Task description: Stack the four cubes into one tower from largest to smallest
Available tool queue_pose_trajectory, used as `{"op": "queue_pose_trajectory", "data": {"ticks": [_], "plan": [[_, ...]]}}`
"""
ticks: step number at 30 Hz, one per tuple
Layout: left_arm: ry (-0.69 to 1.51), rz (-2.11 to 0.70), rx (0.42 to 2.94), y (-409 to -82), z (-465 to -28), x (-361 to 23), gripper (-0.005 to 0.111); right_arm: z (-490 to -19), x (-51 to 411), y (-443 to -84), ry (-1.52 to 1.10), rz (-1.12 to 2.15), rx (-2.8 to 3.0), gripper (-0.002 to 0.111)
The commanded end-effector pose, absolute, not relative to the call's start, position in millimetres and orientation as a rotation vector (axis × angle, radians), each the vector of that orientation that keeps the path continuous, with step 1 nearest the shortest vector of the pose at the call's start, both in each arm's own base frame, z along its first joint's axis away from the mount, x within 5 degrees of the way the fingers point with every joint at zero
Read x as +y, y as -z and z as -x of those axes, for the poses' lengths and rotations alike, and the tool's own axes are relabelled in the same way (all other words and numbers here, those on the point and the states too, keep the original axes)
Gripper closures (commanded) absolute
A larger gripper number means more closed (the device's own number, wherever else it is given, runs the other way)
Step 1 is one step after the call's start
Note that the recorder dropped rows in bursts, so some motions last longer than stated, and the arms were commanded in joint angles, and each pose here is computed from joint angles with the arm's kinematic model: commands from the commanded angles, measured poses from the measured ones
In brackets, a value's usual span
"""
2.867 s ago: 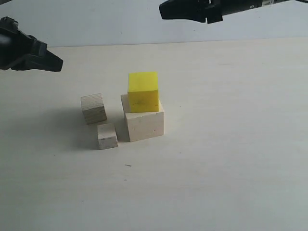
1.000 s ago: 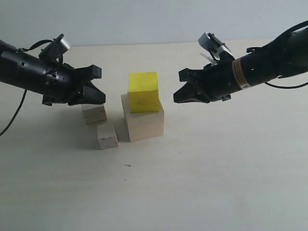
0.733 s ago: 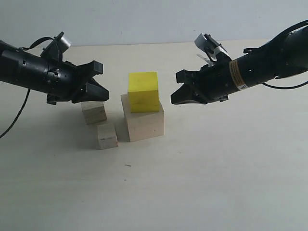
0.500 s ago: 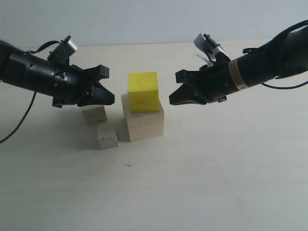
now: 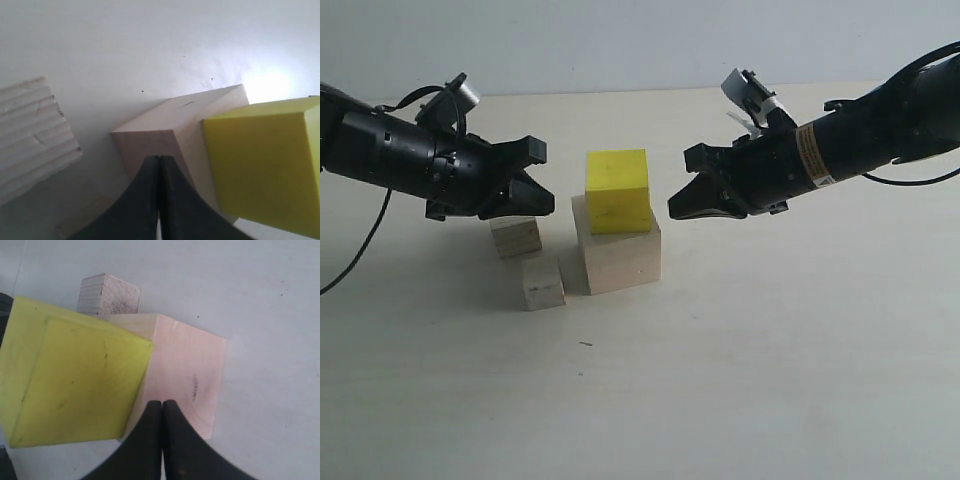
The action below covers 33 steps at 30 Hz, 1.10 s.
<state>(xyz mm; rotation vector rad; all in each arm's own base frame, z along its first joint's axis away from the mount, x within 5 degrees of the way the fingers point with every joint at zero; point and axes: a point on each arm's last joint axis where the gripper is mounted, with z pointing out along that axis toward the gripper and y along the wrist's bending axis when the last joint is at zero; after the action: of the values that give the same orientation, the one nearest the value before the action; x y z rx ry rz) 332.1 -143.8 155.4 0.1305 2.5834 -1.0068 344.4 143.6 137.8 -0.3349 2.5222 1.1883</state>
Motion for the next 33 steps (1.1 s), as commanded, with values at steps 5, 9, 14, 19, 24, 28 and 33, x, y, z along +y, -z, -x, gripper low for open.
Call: {"op": "queue_pose_trajectory", "data": {"ticks": [5,9,14,19,24,28,33], "plan": [[1.002,-0.154,2.581,-154,-331,-145,0.107,-344,144,-139,-1.19,0.331,2.52,0.108],[0.998,-0.144,2.625,-136,-333,-145,0.107,-344,144,-139,-1.192,0.332,2.52,0.108],[1.039,-0.114,2.586,-130,-337,-148,0.107,-344,144,-139,-1.192,0.332,2.52,0.108],[1.051,-0.116,2.557,-132,-338,-149,0.107,-344,144,-139,-1.192,0.332,2.52,0.108],[1.061,-0.103,2.541,-132,-340,-149,0.107,-344,144,-139,-1.197,0.334,2.519,0.108],[1.066,-0.105,2.541,-132,-339,-150,0.107,-343,144,-139,-1.202,0.336,2.519,0.108],[1.082,-0.107,2.539,-133,-339,-150,0.107,-343,144,-140,-1.202,0.337,2.517,0.108]]}}
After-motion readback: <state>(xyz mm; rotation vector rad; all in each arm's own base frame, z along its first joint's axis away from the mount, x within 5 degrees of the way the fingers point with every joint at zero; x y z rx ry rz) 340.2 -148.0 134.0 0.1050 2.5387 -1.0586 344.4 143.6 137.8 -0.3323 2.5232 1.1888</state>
